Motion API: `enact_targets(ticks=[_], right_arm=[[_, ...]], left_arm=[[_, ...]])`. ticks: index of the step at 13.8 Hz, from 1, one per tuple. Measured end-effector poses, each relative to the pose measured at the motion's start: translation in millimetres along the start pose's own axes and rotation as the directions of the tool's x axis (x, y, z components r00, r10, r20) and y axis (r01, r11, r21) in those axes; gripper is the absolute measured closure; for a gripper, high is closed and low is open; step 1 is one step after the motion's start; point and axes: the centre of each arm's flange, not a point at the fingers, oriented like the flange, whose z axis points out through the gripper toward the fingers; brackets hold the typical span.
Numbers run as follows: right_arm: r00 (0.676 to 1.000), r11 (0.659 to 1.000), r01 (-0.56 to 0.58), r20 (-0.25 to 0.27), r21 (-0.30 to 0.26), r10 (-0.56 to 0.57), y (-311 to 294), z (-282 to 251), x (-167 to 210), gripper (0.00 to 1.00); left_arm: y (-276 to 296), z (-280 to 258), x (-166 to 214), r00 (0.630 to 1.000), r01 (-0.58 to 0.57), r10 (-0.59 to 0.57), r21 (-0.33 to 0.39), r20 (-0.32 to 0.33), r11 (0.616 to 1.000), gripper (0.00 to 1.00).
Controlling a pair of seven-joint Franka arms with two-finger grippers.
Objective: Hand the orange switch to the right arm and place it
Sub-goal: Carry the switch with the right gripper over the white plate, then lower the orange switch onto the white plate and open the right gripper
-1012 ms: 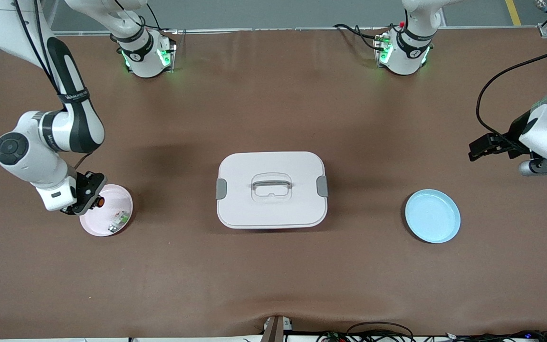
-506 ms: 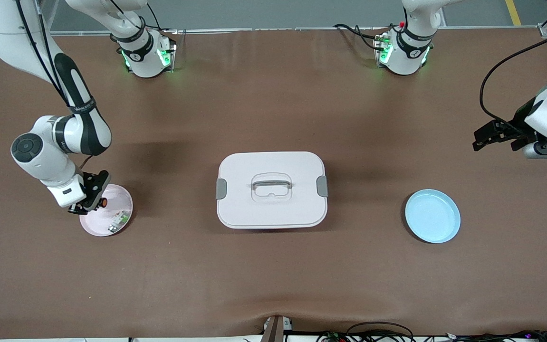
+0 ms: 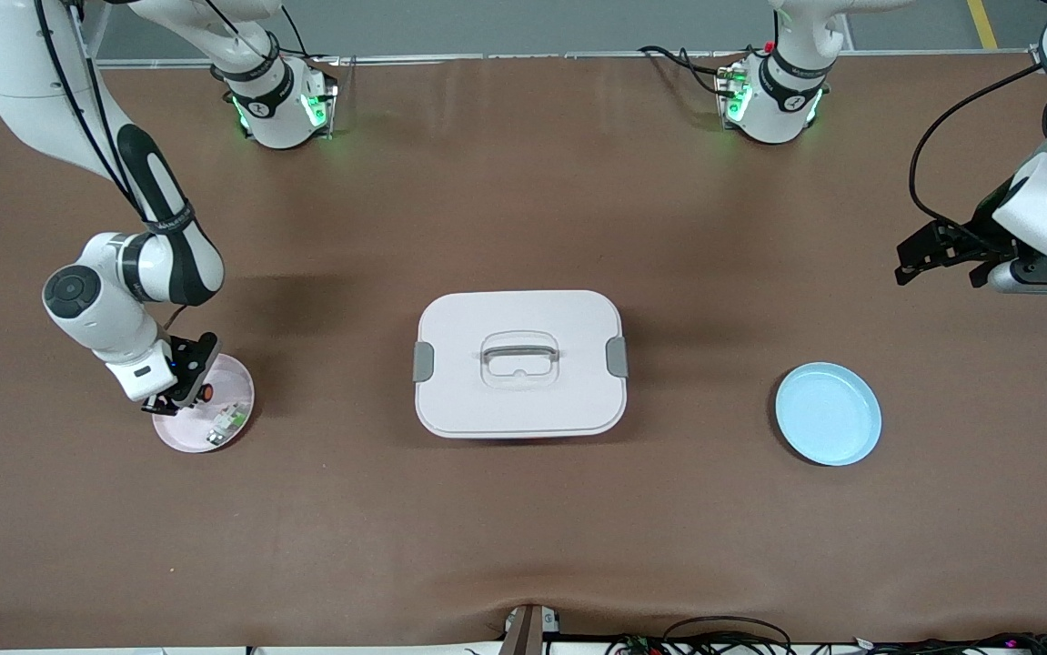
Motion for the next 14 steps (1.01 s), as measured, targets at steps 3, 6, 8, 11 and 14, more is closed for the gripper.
enact_targets(ticks=[3, 6, 8, 11, 14], right_arm=[[1.000, 1.000, 0.001, 0.000, -0.003, -0.001, -1, 4, 0, 0.59], [1.000, 1.000, 0.002, 0.000, -0.003, -0.002, -1, 6, 0, 0.59], [1.000, 1.000, 0.002, 0.000, -0.003, -0.002, -2, 6, 0, 0.59], [1.000, 1.000, 0.002, 0.002, 0.004, -0.002, -3, 10, 0, 0.59], [1.000, 1.000, 0.002, 0.002, 0.004, -0.002, -3, 11, 0, 0.59]], left_arm=[[-5, -11, 6, 1.000, 0.009, -0.009, 0.000, -0.027, 1.000, 0.00], [-6, -14, 16, 0.999, 0.010, -0.010, -0.001, -0.041, 1.000, 0.00], [-6, -17, 26, 0.998, 0.008, -0.008, -0.002, -0.056, 1.000, 0.00], [-4, -19, 38, 0.998, 0.004, -0.004, -0.003, -0.067, 1.000, 0.00], [-2, -14, 44, 0.998, 0.000, 0.000, -0.003, -0.064, 1.000, 0.00]])
